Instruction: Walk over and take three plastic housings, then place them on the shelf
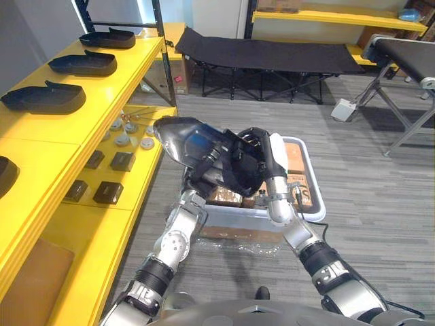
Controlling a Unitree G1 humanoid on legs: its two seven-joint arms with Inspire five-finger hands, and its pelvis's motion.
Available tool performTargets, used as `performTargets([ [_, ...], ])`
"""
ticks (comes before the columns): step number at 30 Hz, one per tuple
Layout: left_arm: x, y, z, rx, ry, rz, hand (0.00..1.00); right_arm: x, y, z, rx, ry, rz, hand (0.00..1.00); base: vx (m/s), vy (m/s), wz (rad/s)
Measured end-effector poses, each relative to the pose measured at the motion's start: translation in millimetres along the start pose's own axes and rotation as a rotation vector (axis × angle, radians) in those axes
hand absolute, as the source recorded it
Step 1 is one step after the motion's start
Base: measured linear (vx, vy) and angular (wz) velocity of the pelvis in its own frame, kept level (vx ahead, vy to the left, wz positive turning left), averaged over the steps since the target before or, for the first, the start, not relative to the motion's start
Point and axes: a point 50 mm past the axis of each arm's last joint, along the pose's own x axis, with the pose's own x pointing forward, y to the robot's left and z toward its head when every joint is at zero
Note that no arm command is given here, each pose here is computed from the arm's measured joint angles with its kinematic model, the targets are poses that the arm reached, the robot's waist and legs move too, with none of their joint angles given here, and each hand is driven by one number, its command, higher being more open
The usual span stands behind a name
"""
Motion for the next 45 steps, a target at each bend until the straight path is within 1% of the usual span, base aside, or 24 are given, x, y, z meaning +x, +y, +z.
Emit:
performTargets([
  [2,0.3,6.7,1.3,-0.002,-0.031,0.049,0.00,-2.0,6.8,3.8,0.012,-0.008,0.010,0.00,0.00,0.004,-0.02],
  [5,0.0,5.6,2.1,0.065,-0.057,0.060,0.00,-4.0,9.6,4.0,0.027,0.004,0.008,0.00,0.00,0.000,0.00],
  [9,0.0,4.1,2.4,0.096,-0.073,0.059,0.00,-6.3,11.0,3.5,0.048,0.016,-0.005,0.00,0.00,0.000,0.00],
  [10,0.0,4.1,2.4,0.100,-0.073,0.058,0.00,-7.8,11.9,3.2,0.055,0.020,-0.004,1.00,-0.02,-0.004,-0.05],
  [15,0.2,3.3,2.9,0.110,-0.077,0.050,0.00,-12.5,11.8,3.1,0.095,0.009,-0.011,1.00,-0.01,-0.002,-0.02],
  [18,4.4,-2.5,9.8,0.129,-0.132,0.065,0.00,-22.9,15.8,-1.3,0.134,0.043,-0.002,1.00,0.00,0.000,0.00],
  [19,4.6,-3.7,15.7,0.198,-0.160,0.057,0.00,-24.7,16.3,-2.2,0.150,0.056,-0.002,1.00,0.00,0.000,0.00],
  [21,3.8,-10.9,23.1,0.265,-0.205,0.043,0.00,-27.7,14.8,-1.0,0.178,0.063,-0.012,1.00,-0.01,0.002,0.02],
  [22,1.7,-17.9,36.1,0.322,-0.272,0.028,0.00,-29.2,11.1,5.8,0.223,0.047,-0.030,1.00,0.00,0.000,0.00],
  [23,-2.2,-20.4,50.0,0.377,-0.343,0.026,0.00,-26.7,7.5,13.8,0.264,0.023,-0.042,1.00,-0.01,0.002,-0.04],
  [24,-5.1,-20.1,55.7,0.400,-0.372,0.028,0.00,-25.9,4.8,16.2,0.280,0.016,-0.050,1.00,-0.01,0.003,-0.09],
  [27,-26.0,-9.2,82.2,0.528,-0.509,0.074,0.00,-25.9,-18.5,17.2,0.406,0.013,-0.104,1.00,-0.01,0.004,-0.03],
  [28,-29.5,-4.6,86.5,0.558,-0.522,0.091,0.00,-25.9,-22.6,15.5,0.439,0.021,-0.101,1.00,0.00,0.000,0.00],
  [30,-44.0,18.0,99.9,0.709,-0.533,0.169,0.00,-28.5,-34.3,3.5,0.558,0.072,-0.069,1.00,-0.02,0.009,-0.04],
  [33,-61.8,40.3,108.2,0.841,-0.509,0.239,0.00,-38.9,-40.7,-11.3,0.657,0.133,-0.013,1.00,-0.01,0.004,-0.02],
  [34,-69.6,47.6,110.4,0.856,-0.497,0.253,0.00,-45.1,-43.9,-17.5,0.685,0.154,0.014,1.00,-0.01,0.010,-0.03],
  [37,-87.4,56.4,116.6,0.871,-0.485,0.249,0.00,-60.7,-53.6,-29.3,0.740,0.201,0.039,1.00,-0.01,0.006,-0.07],
  [40,-98.5,57.3,122.7,0.873,-0.494,0.226,0.00,-67.3,-62.6,-37.3,0.734,0.224,0.057,1.00,0.00,0.001,-0.01],
  [43,-102.1,56.6,126.7,0.842,-0.512,0.205,0.00,-67.5,-65.5,-39.0,0.747,0.221,0.089,1.00,0.00,0.000,0.00],
  [45,-106.3,57.8,130.4,0.811,-0.527,0.193,0.00,-67.6,-63.3,-37.7,0.762,0.211,0.155,1.00,-0.02,0.004,0.05],
])
